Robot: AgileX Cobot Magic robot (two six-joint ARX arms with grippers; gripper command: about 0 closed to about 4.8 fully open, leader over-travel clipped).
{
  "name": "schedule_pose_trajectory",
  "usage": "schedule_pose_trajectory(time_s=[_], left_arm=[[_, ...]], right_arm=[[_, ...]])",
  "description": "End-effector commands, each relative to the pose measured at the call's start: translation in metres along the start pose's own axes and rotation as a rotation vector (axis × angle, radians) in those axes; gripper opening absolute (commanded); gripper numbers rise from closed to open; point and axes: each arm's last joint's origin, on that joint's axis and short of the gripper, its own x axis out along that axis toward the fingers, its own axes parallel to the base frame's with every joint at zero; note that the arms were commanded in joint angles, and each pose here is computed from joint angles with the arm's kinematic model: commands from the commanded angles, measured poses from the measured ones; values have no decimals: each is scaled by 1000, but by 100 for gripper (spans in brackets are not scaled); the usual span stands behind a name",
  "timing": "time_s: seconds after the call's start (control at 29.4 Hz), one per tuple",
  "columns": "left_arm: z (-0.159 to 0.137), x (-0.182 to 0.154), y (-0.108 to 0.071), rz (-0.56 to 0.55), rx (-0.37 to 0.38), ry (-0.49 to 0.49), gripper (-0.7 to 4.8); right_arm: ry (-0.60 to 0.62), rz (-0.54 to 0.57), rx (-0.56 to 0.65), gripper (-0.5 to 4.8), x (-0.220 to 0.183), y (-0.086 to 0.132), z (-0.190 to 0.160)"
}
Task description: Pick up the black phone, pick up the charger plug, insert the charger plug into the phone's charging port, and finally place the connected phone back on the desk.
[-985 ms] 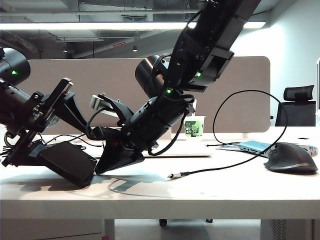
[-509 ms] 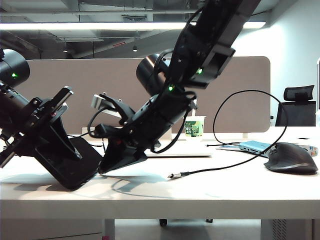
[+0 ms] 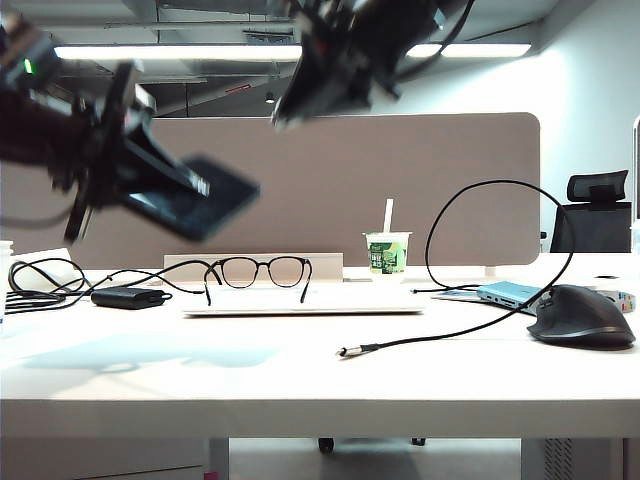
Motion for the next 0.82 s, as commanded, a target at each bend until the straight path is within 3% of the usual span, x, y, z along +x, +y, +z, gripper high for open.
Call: schedule_pose_trajectory(time_s=[0.03,0.07,0.1,0.14,0.17,0.24,0.37,0.41,0.44,0.51,0.54,0.61,0.82], left_arm=[[16,-16,-36,-103,308,-96,-6],[18,-20,-43,-121,357,-111,-6],[22,-27,-57,-153,463,-148,-6],[23,-31,-64,-161,507,-168,-6],[26,-38,-78,-186,618,-209,-6],[29,-48,-97,-227,761,-265,-6],[29,-60,-120,-311,914,-288,-6],[28,-64,-127,-376,996,-274,-6],[28,-66,-130,-390,1020,-273,-6],[26,-68,-133,-402,1031,-266,-6],[26,-68,-134,-402,1032,-267,-6],[26,-68,-134,-405,1032,-265,-6],[19,-58,-132,-458,1026,-197,-6]], right_arm=[[-94,-36,-38,-2,-33,8,19],[-116,-41,-47,-2,-42,10,24],[-152,-48,-68,-2,-56,16,30],[-168,-50,-78,-2,-62,18,33],[-199,-59,-114,-2,-74,24,38],[-236,-76,-202,-1,-90,31,43],[-276,-72,-240,0,-106,38,48],[-291,-51,-249,19,-113,42,49],[-299,-36,-255,41,-117,44,50],[-318,40,-292,196,-126,51,51],[-322,90,-307,301,-129,54,50],[-313,151,-307,340,-134,58,48],[-261,197,-288,352,-135,61,42]])
